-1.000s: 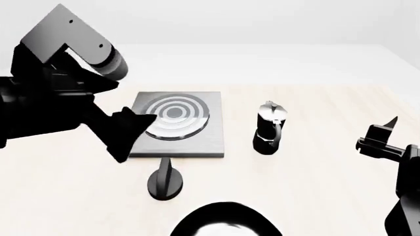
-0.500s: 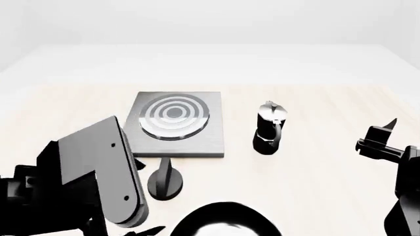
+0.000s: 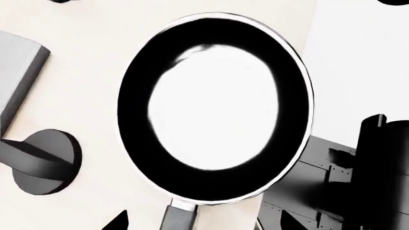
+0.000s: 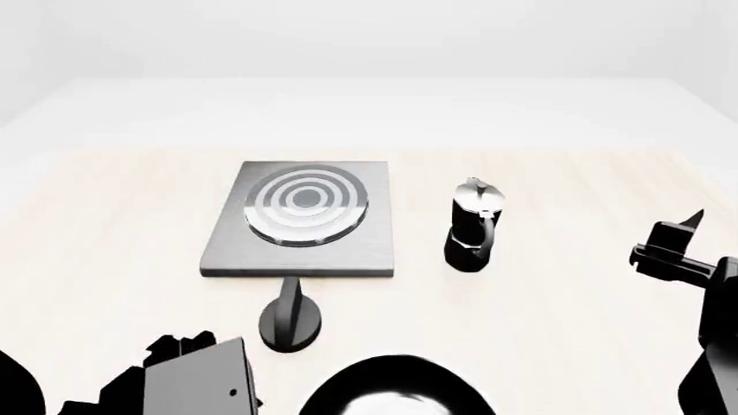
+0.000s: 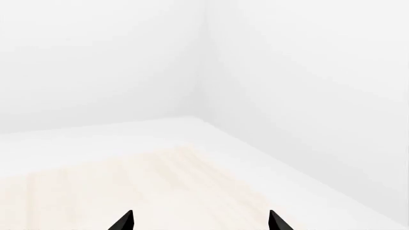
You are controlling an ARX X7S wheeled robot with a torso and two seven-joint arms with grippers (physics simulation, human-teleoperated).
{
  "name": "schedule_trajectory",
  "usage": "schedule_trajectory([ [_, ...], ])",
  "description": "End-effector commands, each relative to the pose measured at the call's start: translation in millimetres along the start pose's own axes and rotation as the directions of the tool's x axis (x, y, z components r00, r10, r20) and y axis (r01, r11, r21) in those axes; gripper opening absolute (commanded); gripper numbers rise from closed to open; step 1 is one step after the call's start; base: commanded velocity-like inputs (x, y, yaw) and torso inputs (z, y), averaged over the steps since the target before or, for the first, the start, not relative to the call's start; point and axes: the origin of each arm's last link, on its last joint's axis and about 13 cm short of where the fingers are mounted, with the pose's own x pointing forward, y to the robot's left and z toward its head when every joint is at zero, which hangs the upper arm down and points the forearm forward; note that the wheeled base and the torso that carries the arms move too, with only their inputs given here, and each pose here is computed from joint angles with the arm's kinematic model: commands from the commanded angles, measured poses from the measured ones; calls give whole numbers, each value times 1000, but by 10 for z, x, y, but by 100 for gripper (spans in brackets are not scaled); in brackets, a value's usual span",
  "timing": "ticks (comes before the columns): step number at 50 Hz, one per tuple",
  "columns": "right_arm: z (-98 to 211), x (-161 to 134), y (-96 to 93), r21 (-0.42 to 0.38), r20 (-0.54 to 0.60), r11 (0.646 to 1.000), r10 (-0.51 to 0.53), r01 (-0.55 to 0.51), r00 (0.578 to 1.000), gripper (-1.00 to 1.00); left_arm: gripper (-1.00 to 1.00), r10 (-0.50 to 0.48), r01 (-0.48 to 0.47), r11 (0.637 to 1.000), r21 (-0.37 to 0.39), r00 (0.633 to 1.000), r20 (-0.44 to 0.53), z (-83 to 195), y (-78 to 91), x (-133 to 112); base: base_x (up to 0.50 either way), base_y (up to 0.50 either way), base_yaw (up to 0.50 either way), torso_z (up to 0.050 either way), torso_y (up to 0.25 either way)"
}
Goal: Turn on the stove and put the frying pan on it.
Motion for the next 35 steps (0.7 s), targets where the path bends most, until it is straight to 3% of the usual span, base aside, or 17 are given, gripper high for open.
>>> schedule_trajectory([
  [1, -7, 0, -8, -1, -6, 1000, 0, 0, 1000, 100, 100, -41, 38, 998, -47, 998, -46, -118, -5, 101, 0, 0, 0, 0, 0],
  [6, -8, 9, 2, -12, -11, 1000, -9, 9, 1000, 100, 100, -44, 39, 995, -89, 997, -58, -169, 15, 144, 0, 0, 0, 0, 0],
  [35, 3, 6, -22, -11, -7, 1000, -16, 16, 1000, 100, 100, -89, 78, 991, -112, 992, -95, -202, 9, 172, 0, 0, 0, 0, 0],
])
